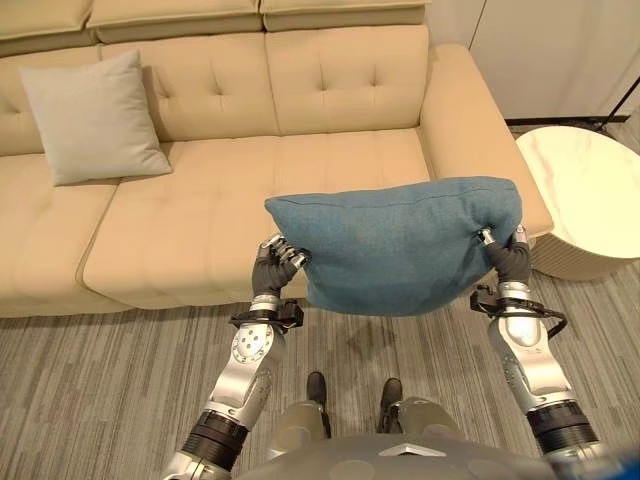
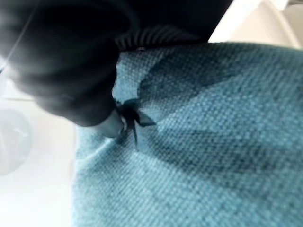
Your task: Pick up all the scattered cushions and arrange them neatly on the sofa.
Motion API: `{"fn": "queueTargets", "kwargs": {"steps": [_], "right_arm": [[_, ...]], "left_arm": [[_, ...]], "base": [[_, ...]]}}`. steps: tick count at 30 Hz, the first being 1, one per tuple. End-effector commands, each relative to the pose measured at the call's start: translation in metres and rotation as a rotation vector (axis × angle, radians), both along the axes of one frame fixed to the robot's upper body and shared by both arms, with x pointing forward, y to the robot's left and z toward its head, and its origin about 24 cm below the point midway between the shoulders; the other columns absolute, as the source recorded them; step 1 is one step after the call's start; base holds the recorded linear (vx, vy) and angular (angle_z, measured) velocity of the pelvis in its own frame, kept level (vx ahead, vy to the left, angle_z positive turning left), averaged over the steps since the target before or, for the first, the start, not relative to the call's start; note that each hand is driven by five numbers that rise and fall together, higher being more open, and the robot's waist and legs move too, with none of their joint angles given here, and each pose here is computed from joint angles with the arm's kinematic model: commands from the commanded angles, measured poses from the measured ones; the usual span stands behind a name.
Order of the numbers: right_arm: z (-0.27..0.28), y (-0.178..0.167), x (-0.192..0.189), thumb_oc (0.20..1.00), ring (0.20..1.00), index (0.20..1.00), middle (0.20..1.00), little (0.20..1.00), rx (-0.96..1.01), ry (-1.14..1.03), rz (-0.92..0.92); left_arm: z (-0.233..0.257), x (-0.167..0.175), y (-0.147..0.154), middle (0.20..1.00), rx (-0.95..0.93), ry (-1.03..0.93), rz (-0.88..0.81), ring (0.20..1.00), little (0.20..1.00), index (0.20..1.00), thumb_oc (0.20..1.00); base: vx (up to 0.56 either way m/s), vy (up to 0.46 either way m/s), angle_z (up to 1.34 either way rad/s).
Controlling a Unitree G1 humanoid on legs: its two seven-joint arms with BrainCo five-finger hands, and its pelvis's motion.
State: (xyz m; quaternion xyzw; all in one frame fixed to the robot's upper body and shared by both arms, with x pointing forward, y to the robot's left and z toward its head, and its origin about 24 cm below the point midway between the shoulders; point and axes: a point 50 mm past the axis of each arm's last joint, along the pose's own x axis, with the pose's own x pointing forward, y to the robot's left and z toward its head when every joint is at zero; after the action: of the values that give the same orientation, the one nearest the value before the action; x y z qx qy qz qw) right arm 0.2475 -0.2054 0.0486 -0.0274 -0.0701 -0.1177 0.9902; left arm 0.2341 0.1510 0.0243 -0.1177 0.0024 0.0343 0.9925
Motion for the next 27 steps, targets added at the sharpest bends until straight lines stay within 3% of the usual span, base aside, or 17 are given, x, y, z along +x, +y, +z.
{"fn": "queueTargets", "kwargs": {"steps": [1,12,27], "right_arm": [[0.049,0.018,0.007,0.200,0.200,0.200,0.200,0.200,-0.021,-0.255,0.097],[0.053,0.030,0.008,0.200,0.200,0.200,0.200,0.200,-0.073,-0.272,0.137],[0.045,0.008,0.001,0.200,0.200,0.200,0.200,0.200,-0.094,-0.219,0.099]], "left_arm": [[0.037,0.012,0.007,0.200,0.021,-0.200,-0.028,0.200,0.200,0.200,0.200],[0.046,0.015,0.002,0.200,0.046,-0.237,-0.061,0.200,0.200,0.200,0.200],[0.043,0.016,-0.003,0.200,0.028,-0.226,-0.103,0.200,0.200,0.200,0.200]], "base": [[0.21,0.146,-0.38],[0.14,0.146,-0.22],[0.17,-0.089,0.51]]}}
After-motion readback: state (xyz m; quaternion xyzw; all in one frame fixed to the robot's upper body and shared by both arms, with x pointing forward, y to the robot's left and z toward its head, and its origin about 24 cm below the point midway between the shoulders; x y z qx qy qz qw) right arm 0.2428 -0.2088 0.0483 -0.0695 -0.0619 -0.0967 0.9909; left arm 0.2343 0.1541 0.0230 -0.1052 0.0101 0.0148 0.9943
